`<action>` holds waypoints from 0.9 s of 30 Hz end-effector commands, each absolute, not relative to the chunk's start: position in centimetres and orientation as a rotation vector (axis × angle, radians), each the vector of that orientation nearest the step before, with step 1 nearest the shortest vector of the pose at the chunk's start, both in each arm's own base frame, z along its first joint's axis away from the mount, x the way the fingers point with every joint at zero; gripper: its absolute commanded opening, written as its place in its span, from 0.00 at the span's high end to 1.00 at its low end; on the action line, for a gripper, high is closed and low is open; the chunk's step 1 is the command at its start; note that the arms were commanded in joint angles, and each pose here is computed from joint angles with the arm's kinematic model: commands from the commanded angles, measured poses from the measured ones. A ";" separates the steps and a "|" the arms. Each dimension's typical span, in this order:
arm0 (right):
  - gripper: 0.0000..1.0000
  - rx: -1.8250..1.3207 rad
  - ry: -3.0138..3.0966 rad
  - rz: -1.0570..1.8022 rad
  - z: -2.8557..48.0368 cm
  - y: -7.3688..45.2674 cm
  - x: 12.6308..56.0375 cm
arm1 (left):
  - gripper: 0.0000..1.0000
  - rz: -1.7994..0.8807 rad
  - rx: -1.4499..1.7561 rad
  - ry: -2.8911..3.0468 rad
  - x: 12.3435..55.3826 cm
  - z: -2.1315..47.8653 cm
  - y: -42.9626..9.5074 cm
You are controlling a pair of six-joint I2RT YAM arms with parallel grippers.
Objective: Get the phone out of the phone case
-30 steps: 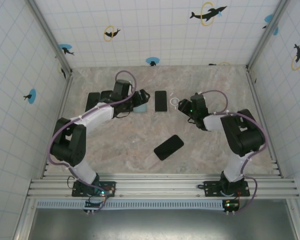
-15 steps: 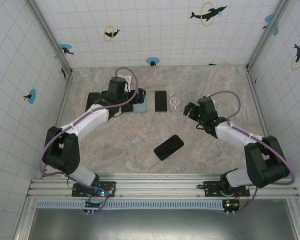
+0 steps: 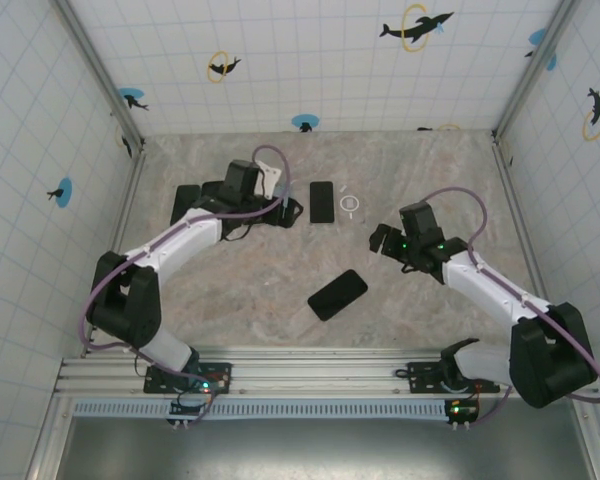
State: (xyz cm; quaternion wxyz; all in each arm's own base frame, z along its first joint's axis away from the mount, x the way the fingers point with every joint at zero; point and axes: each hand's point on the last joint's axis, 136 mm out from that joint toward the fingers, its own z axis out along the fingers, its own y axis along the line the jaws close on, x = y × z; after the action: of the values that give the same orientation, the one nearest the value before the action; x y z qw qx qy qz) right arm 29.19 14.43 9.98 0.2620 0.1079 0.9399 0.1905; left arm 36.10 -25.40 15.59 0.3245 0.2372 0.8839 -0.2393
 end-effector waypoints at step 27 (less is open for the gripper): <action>0.01 0.173 2.558 0.622 12.2 10.0 23.9 | 0.02 -0.411 1.189 2.620 20.7 5.5 -36.6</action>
State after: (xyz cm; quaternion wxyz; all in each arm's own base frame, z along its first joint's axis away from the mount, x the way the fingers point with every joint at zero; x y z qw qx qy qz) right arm 24.81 10.03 12.64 0.2619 0.0697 0.9364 0.2231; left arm 20.68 -36.88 6.28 0.1285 0.4102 0.8861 -0.1734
